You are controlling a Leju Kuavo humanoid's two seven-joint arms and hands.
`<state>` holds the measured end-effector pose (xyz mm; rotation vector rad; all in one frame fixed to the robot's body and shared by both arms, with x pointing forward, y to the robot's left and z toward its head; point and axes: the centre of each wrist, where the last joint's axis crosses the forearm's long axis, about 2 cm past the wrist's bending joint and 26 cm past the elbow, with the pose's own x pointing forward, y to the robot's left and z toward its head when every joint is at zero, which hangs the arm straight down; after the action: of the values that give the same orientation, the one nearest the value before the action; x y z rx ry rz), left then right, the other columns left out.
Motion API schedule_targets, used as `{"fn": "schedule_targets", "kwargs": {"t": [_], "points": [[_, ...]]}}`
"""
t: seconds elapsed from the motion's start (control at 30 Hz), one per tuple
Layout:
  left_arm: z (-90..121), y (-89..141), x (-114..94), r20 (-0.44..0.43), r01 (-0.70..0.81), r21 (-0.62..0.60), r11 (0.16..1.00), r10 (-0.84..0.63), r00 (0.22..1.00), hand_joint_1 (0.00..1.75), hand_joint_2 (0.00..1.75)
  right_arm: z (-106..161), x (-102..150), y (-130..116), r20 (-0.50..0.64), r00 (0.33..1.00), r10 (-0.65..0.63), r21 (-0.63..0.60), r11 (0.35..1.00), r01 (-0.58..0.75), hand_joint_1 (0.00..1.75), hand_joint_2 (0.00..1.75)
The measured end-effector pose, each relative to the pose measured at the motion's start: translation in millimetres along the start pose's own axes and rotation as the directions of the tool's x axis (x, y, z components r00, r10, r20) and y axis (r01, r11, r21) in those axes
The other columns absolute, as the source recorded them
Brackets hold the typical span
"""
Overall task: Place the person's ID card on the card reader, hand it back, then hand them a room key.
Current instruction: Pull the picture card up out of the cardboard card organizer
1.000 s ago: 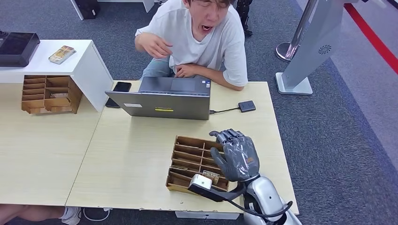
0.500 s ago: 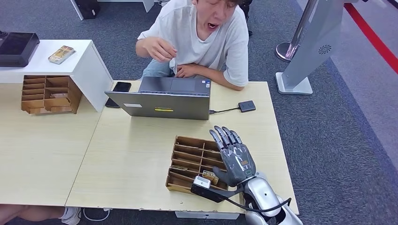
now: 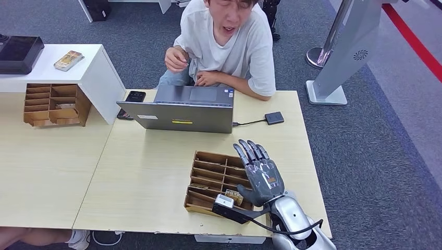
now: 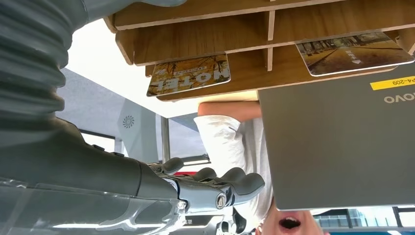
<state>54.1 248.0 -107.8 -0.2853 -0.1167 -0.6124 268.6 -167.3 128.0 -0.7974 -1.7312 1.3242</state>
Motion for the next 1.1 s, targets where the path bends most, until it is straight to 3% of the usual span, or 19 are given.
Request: {"fn": "schedule_targets", "kwargs": {"t": [0.83,0.87,0.9,1.0,1.03,1.1], "points": [[0,0,0,-0.002,0.009,0.000,1.000,-0.009,1.000,0.00,0.00,-4,-9,2,-0.027,1.000,0.011,0.021,1.000,-0.011,0.03,1.75],[0,0,0,-0.002,0.009,0.000,1.000,-0.009,1.000,0.00,0.00,-4,-9,2,-0.028,1.000,0.012,0.021,1.000,-0.011,0.10,1.75],[0,0,0,-0.002,0.009,0.000,1.000,-0.009,1.000,0.00,0.00,-4,-10,2,-0.028,1.000,0.012,0.022,1.000,-0.012,0.30,1.75],[0,0,0,-0.002,0.009,0.000,1.000,-0.009,1.000,0.00,0.00,-4,-10,3,-0.030,0.999,0.013,0.027,1.000,-0.012,1.33,1.75],[0,0,0,-0.002,0.009,0.000,1.000,-0.009,1.000,0.00,0.00,-4,-10,4,-0.031,0.999,0.013,0.028,1.000,-0.012,1.55,1.75],[0,0,0,-0.002,0.009,0.000,1.000,-0.009,1.000,0.00,0.00,-4,-11,4,-0.033,0.999,0.013,0.032,0.999,-0.012,1.67,1.75]]}}
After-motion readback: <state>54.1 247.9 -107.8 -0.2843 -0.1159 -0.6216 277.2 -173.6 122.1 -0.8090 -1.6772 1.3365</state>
